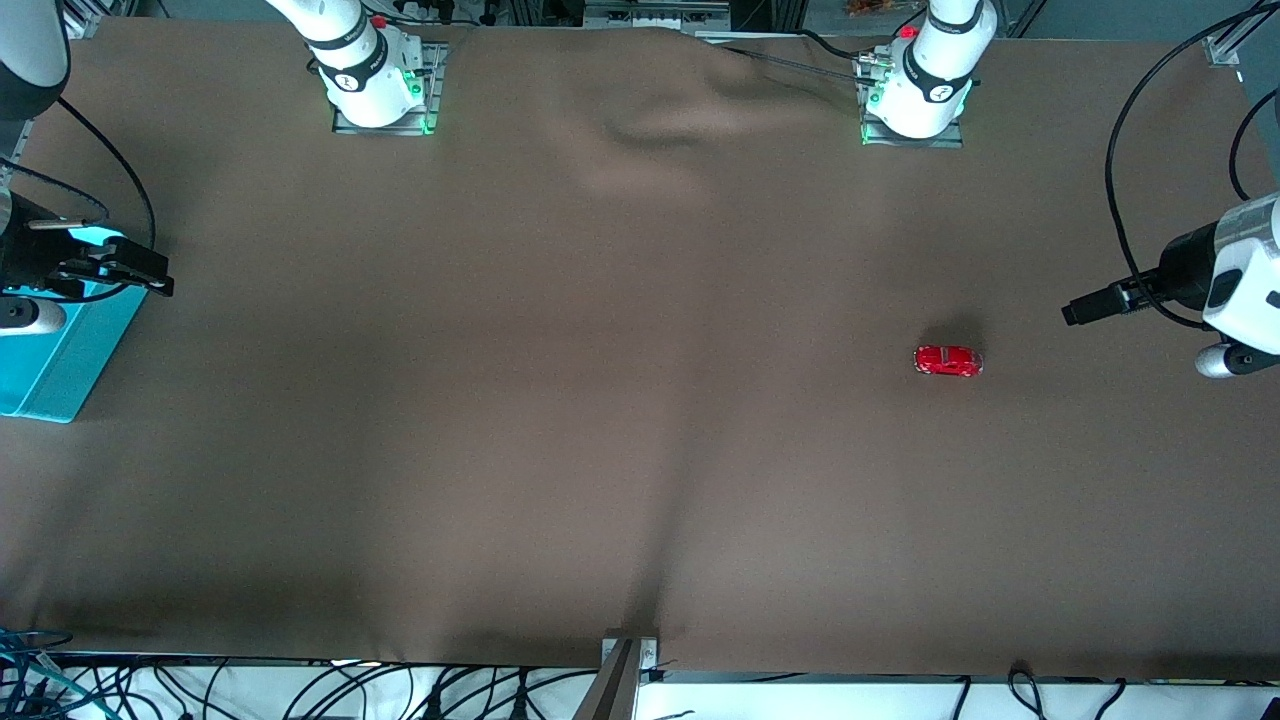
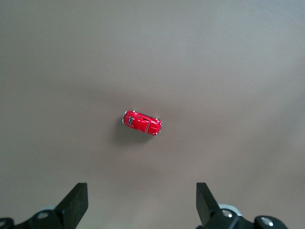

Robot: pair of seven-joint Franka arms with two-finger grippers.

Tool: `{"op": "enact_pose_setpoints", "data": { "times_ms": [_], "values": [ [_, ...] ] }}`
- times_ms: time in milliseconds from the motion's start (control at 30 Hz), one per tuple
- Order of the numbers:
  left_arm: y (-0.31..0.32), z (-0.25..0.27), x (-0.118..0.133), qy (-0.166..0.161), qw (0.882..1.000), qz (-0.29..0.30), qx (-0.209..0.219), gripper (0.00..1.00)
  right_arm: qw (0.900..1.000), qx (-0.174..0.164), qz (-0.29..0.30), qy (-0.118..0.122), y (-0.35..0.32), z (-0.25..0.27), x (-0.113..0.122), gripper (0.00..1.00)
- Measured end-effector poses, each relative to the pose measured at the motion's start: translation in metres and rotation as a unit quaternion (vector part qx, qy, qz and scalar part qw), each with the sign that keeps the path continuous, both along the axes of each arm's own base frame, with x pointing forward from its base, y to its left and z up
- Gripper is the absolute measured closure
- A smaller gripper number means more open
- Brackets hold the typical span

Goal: Wind red beetle toy and store in blue box

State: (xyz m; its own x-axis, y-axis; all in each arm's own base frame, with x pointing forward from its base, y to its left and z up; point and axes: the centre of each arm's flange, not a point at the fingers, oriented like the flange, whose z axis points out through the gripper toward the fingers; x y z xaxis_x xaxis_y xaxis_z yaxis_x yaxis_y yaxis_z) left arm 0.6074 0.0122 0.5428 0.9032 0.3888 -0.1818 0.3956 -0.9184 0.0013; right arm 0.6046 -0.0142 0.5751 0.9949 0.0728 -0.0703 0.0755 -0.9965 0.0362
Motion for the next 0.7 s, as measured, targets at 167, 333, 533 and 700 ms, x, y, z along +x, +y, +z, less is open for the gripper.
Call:
{"op": "enact_pose_setpoints", "data": {
  "times_ms": [167,333,533,700],
  "values": [
    [0.000,-0.014,0.004,0.017,0.997,0.070,0.013,0.00,1.000,0.000,0.000,0.000,0.000,0.000,0.000,0.00],
    [0.003,-0.033,0.009,0.037,0.990,0.136,0.027,0.00,1.000,0.000,0.000,0.000,0.000,0.000,0.000,0.00],
    [0.015,-0.067,0.017,0.068,0.974,0.212,0.049,0.00,1.000,0.000,0.000,0.000,0.000,0.000,0.000,0.00],
    [0.020,-0.094,0.021,0.081,0.963,0.249,0.060,0.00,1.000,0.000,0.000,0.000,0.000,0.000,0.000,0.00]
  ]
}}
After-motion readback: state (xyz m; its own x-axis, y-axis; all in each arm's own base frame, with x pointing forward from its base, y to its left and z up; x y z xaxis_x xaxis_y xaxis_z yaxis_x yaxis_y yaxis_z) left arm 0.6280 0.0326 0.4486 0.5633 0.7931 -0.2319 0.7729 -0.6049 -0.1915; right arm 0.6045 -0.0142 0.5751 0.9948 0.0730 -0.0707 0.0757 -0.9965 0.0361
